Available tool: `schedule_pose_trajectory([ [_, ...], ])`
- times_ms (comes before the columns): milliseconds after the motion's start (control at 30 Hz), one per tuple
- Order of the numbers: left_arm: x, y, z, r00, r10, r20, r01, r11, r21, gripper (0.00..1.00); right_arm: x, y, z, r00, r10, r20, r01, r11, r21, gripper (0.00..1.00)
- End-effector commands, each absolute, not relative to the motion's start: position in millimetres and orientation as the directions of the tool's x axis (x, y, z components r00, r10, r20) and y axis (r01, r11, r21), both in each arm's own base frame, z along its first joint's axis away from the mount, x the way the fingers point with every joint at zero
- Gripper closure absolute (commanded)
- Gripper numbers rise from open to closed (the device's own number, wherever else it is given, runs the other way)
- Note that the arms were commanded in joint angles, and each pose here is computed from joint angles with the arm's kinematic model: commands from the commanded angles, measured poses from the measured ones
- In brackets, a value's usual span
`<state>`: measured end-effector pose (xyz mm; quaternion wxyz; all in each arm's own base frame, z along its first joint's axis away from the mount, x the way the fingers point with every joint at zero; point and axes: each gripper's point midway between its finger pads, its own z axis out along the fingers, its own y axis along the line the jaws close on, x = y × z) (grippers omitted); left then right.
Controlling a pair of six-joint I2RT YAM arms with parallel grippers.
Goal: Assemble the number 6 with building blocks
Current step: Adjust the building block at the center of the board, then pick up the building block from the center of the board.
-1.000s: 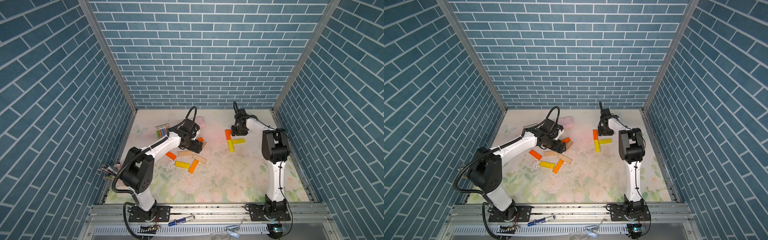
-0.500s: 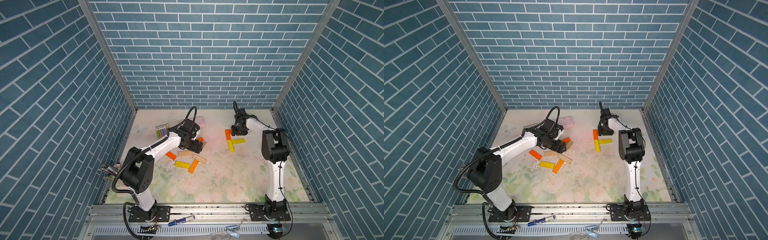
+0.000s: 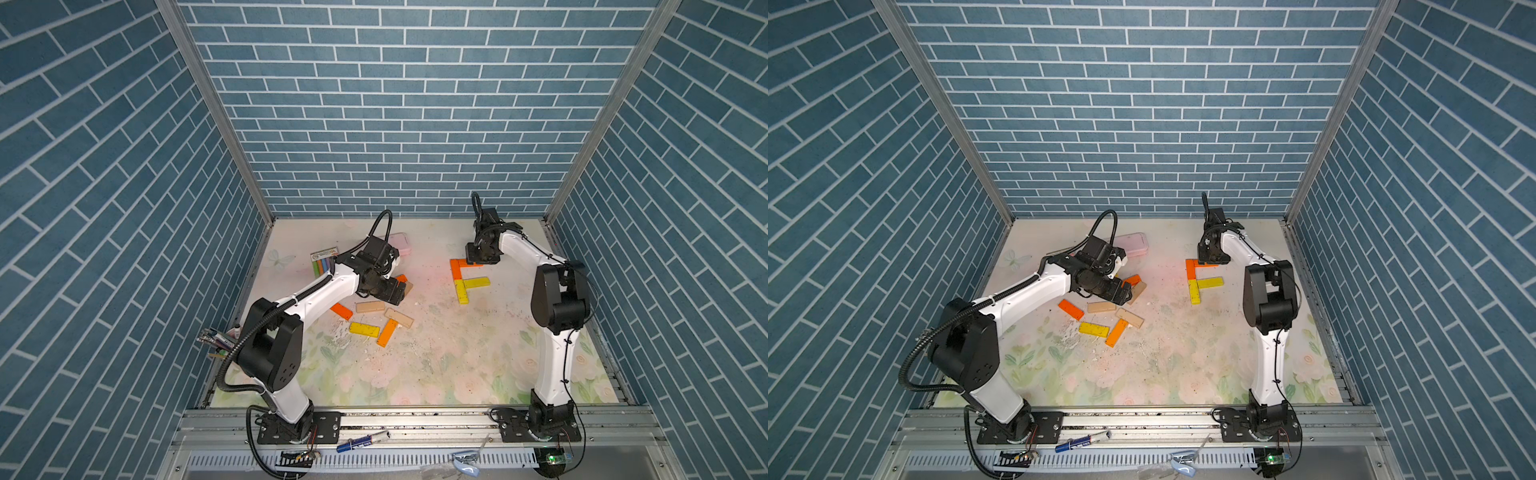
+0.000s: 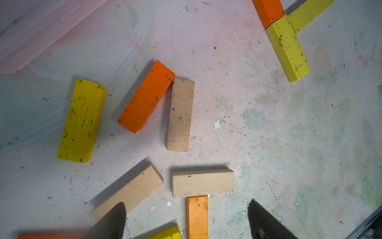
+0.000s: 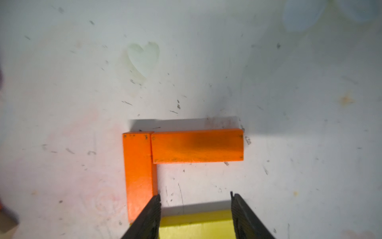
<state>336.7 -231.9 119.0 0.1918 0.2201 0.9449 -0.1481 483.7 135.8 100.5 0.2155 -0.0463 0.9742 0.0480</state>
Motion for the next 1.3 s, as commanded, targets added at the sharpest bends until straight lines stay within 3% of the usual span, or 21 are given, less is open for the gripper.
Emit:
schedule_pose_trajectory([
  [0,338.4,-227.1,131.4,-0.82,0.345,-0.457,0.465,0.867,-0.179,0.07,459.7,133.8,147.9,-0.876,-0.021,-0.483,-0.072,0.994,0.088,0.43],
  [300,339.1,-221.3,139.5,-0.822,0.313,-0.476,0.434,0.886,-0.167,0.09,371.6,170.6,149.1,-0.859,0.002,-0.513,-0.085,0.986,0.146,0.44],
  [567,349.3,-197.1,143.6,-0.832,0.275,-0.481,0.359,0.929,-0.088,0.12,352.0,250.2,133.8,-0.845,0.116,-0.522,-0.057,0.951,0.304,0.45],
  [733,367.3,-156.4,147.0,-0.871,0.103,-0.48,0.192,0.972,-0.139,0.13,333.9,300.7,119.1,-0.847,-0.106,-0.521,-0.26,0.937,0.232,0.45],
  [933,381.1,-112.3,143.8,-0.887,-0.079,-0.456,0.009,0.982,-0.188,0.13,301.0,325.5,95.6,-0.762,-0.414,-0.498,-0.544,0.826,0.146,0.43],
  [1267,390.6,-84.8,147.5,-0.863,-0.193,-0.467,-0.084,0.966,-0.244,0.12,275.1,344.0,69.4,-0.59,-0.664,-0.459,-0.771,0.632,0.077,0.41],
])
